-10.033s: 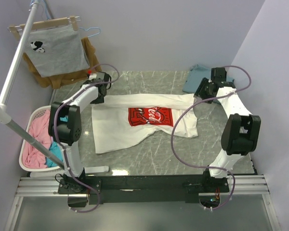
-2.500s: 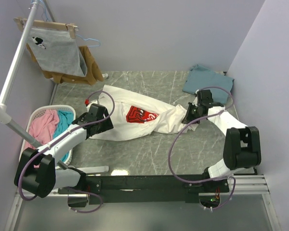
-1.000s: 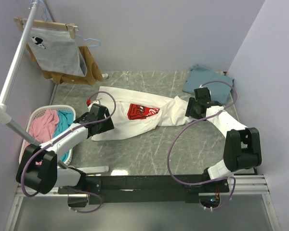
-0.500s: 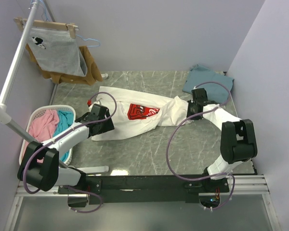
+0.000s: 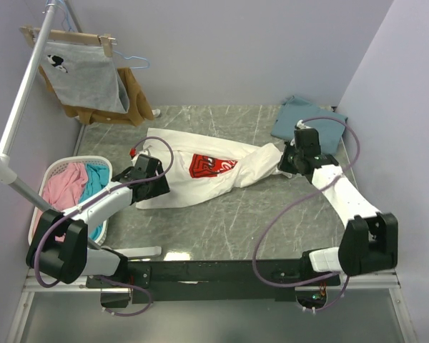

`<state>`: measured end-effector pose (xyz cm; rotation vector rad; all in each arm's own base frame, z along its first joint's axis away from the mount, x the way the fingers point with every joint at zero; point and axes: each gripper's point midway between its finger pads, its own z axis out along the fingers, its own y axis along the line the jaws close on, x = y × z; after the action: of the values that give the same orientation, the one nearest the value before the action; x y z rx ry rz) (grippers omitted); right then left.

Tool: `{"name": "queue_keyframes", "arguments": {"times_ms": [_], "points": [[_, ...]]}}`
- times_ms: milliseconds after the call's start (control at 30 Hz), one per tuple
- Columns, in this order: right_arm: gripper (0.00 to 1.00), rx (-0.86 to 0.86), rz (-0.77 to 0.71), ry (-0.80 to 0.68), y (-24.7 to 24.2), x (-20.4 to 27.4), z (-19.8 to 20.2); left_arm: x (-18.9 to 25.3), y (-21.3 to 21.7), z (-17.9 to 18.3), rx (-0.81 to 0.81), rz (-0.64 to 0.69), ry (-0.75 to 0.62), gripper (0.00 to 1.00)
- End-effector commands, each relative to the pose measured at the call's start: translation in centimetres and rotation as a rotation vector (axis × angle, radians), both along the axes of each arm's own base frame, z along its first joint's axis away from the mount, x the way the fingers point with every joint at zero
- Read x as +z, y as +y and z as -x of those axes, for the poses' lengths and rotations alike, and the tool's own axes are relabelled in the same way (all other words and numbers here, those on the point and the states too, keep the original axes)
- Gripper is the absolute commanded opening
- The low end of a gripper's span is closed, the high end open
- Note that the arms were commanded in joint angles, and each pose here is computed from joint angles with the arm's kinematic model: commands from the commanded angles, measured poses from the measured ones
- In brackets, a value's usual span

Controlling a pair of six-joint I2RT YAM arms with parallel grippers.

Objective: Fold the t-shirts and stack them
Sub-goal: Fold the flattened tshirt in 1/3 of the way

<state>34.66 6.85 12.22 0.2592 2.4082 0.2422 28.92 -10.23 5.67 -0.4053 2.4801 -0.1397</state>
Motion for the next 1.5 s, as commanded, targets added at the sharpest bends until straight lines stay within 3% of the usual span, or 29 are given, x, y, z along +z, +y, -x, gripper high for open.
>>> {"name": "queue_keyframes", "arguments": {"times_ms": [0, 133, 400, 600, 833, 867, 933, 1033, 1100, 1200, 1300, 1367, 1400, 1467], "points": [[0.0, 0.022, -0.198, 0.019, 3.0, 2.3, 2.4, 0.9, -0.8, -0.5, -0.035, 0.023, -0.034, 0.76], [0.0, 0.068, -0.339, 0.082, 5.4, 2.9, 5.5, 1.2, -1.0, -0.5, -0.042, 0.036, -0.042, 0.76], [0.0, 0.055, -0.457, 0.143, 6.7, 4.1, 12.8, 1.6, -1.5, -0.4, -0.061, 0.061, -0.05, 0.77], [0.0, -0.022, -0.555, -0.075, 5.9, 10.0, 15.1, 1.3, -1.8, -0.5, -0.072, 0.073, -0.045, 0.77], [0.0, -0.018, -0.5, 0.104, 5.8, 7.0, 19.4, 1.5, -2.1, -0.6, -0.084, 0.082, -0.042, 0.77], [0.03, -0.024, -0.492, 0.129, 5.6, 6.2, 20.0, 1.4, -2.1, -0.5, -0.084, 0.081, -0.039, 0.77], [0.28, -0.033, -0.474, 0.226, 5.4, 4.5, 21.8, 1.3, -2.0, -0.3, -0.083, 0.08, -0.035, 0.77], [0.29, -0.069, -0.441, 0.289, 4.8, 3.1, 23.5, 1.5, -1.7, -0.3, -0.071, 0.067, -0.034, 0.76], [0.26, -0.091, -0.445, 0.238, 4.4, 4.6, 23.3, 1.8, -1.5, -0.4, -0.062, 0.059, -0.041, 0.77], [0.39, -0.161, -0.393, 0.119, 2.6, 7.4, 22.0, 2.3, -1.2, -0.6, -0.054, 0.045, -0.049, 0.77], [0.41, -0.24, -0.311, 0.012, 0.4, 9.8, 20.3, 3.0, -1.0, -0.9, -0.046, 0.033, -0.055, 0.77], [0.47, -0.253, -0.283, -0.084, -0.2, 10.9, 18.1, 3.9, -0.7, -1.5, -0.028, 0.018, -0.079, 0.77], [0.55, -0.248, -0.276, -0.111, 0.0, 10.8, 16.9, 4.4, -0.8, -1.9, -0.027, 0.018, -0.099, 0.78], [0.57, -0.239, -0.238, -0.149, 0.6, 10.1, 13.1, 6.2, -1.6, -3.5, -0.044, 0.044, -0.16, 0.78]]}}
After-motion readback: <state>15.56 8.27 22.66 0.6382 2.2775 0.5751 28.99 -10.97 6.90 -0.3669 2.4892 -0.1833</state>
